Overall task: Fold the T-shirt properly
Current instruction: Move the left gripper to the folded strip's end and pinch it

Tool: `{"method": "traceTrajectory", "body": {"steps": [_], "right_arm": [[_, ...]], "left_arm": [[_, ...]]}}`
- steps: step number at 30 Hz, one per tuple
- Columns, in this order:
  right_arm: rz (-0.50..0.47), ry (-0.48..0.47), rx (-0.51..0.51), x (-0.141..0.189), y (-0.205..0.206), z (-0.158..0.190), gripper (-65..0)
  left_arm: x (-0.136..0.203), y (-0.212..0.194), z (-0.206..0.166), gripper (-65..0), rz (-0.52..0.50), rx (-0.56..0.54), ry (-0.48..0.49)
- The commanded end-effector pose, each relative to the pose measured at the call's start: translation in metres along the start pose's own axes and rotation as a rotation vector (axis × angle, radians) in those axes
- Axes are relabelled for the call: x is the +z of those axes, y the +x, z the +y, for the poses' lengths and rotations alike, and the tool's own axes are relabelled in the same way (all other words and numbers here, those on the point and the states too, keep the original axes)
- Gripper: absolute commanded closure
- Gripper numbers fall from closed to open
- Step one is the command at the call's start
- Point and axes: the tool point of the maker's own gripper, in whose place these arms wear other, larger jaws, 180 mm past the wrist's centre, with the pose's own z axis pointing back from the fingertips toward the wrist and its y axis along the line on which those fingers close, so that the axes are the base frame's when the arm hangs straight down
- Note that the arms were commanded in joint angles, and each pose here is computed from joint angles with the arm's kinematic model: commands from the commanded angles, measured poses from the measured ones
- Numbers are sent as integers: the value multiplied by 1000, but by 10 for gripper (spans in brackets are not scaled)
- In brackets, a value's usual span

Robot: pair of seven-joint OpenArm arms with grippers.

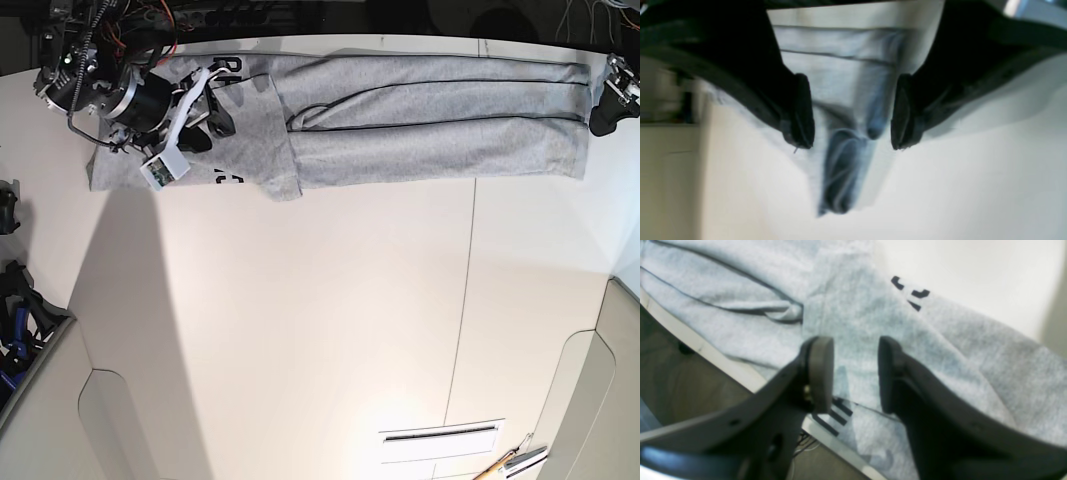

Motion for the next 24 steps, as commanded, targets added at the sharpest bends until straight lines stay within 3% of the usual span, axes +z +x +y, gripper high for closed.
{"method": "traceTrajectory", "body": {"steps": [1,6,12,19,24], "right_arm": [[-46,1,12,4,11,1,-223],[-46,1,12,4,11,1,-223],[-48,3,11,4,12,1,-223],[-48,3,11,4,12,1,-223],[-47,3,11,4,12,1,-223]], "left_arm": [[4,14,-7,-396,-30,-19,-28],[3,9,-7,-396,-19,-14,-27],[-3,2,5,-396,-17,-47,39],[-16,-9,-2,-396,21,-62,23],[-26,-9,7,-396,36,-134,93]]}}
